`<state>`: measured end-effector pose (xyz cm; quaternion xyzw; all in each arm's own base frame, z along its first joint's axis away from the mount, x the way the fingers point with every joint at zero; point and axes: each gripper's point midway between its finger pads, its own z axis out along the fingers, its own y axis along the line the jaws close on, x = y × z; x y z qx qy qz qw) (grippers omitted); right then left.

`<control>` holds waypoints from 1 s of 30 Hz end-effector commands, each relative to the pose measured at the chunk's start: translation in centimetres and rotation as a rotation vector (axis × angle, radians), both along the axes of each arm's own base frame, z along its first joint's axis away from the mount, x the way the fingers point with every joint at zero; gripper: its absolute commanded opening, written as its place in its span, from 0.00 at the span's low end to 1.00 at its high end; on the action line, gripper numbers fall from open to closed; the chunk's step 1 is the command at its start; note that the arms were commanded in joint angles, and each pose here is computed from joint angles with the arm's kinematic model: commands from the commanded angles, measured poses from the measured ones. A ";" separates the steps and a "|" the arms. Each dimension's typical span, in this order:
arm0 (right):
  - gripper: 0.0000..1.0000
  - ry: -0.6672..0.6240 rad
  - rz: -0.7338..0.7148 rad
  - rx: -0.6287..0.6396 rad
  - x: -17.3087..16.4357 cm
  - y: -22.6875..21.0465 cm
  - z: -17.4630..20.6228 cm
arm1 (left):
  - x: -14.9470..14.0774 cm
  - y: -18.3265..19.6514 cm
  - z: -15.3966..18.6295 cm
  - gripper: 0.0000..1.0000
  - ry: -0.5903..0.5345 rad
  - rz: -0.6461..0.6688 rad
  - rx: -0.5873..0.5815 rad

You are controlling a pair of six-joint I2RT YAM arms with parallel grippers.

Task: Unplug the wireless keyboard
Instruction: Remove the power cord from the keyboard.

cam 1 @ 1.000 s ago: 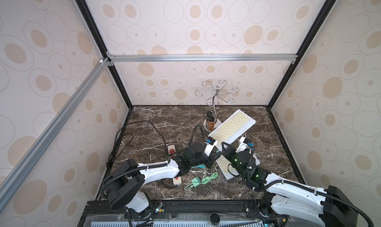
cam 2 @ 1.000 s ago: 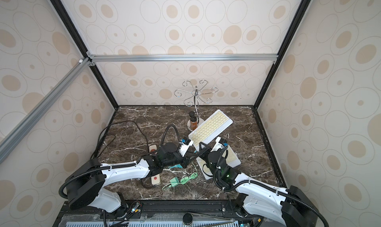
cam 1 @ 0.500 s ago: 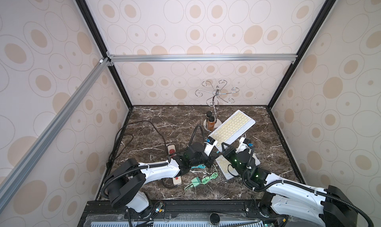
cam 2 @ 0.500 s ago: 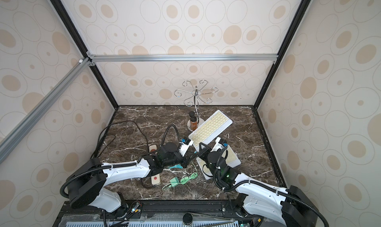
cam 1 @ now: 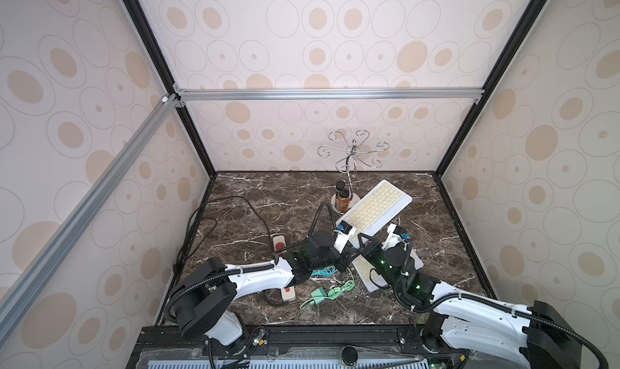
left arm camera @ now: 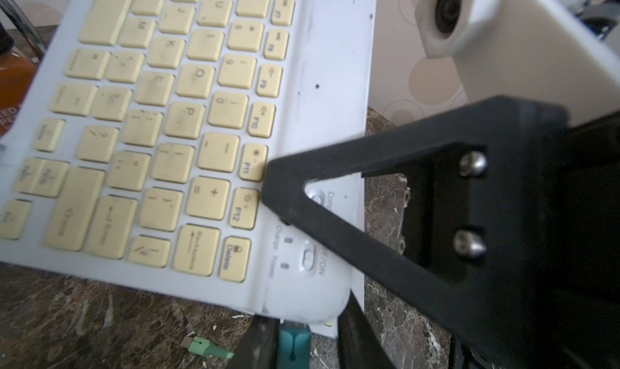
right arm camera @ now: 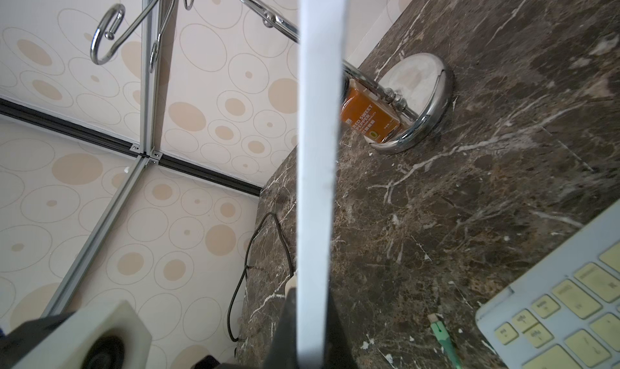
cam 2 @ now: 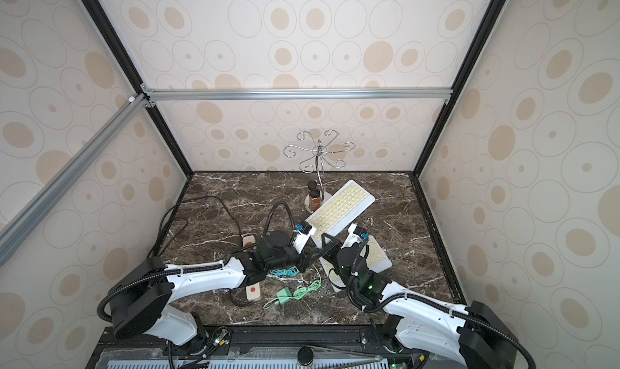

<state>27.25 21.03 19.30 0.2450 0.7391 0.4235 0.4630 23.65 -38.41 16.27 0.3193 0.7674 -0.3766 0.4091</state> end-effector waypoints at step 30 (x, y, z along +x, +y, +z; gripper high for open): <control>0.00 -0.025 -0.025 0.023 -0.1 -0.3 1.4 | 0.0 -0.7 1.5 0.00 -0.034 -0.017 -0.026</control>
